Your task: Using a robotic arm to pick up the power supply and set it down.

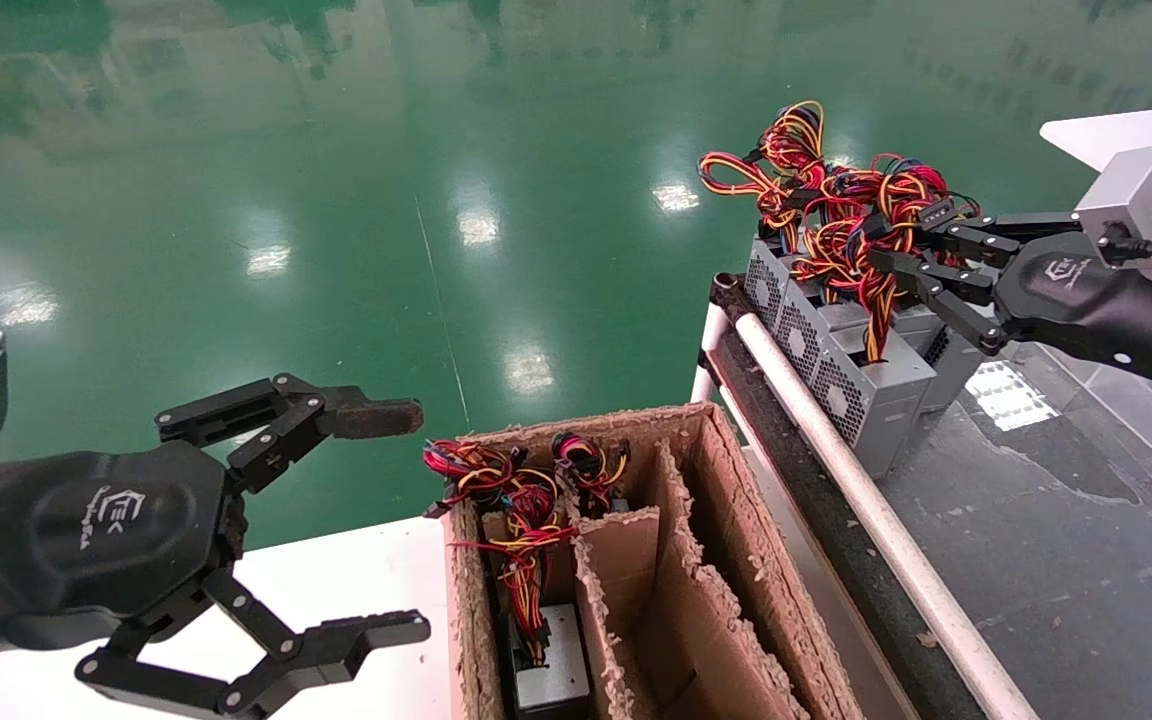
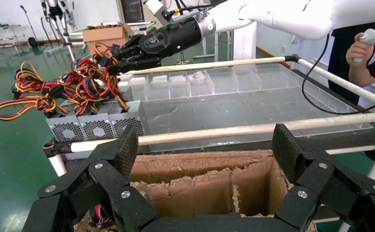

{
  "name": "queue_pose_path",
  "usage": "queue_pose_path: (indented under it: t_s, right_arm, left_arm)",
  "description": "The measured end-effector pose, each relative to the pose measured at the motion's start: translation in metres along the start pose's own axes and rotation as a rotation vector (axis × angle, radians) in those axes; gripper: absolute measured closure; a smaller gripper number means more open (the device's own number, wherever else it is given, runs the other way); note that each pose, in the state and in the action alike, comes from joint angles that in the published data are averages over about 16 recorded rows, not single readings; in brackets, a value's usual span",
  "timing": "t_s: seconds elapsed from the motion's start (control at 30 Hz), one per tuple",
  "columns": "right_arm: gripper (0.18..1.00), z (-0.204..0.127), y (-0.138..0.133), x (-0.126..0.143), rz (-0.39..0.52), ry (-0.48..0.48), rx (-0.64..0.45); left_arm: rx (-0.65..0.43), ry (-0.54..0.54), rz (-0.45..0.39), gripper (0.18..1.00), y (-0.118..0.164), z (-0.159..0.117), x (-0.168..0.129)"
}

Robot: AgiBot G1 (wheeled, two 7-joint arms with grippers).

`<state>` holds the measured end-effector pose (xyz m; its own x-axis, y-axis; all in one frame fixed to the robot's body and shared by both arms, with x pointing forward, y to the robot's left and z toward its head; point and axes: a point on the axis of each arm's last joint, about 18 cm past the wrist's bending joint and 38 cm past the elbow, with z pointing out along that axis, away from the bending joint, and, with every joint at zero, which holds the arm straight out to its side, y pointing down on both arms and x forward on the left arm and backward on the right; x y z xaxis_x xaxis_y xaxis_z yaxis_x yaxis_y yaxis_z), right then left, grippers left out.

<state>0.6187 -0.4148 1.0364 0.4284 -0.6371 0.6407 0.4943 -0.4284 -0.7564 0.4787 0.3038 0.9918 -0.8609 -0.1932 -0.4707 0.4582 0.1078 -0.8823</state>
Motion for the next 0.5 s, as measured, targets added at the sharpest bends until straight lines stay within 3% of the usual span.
queue_pose_path:
  t_s: [0.5]
  right_arm:
    - [0.781,-0.0061,0.0017,0.0012,0.004,-0.005,-0.015]
  left_arm:
    - [0.000,0.000,0.000,0.184,0.0000,0.0000,0.0000]
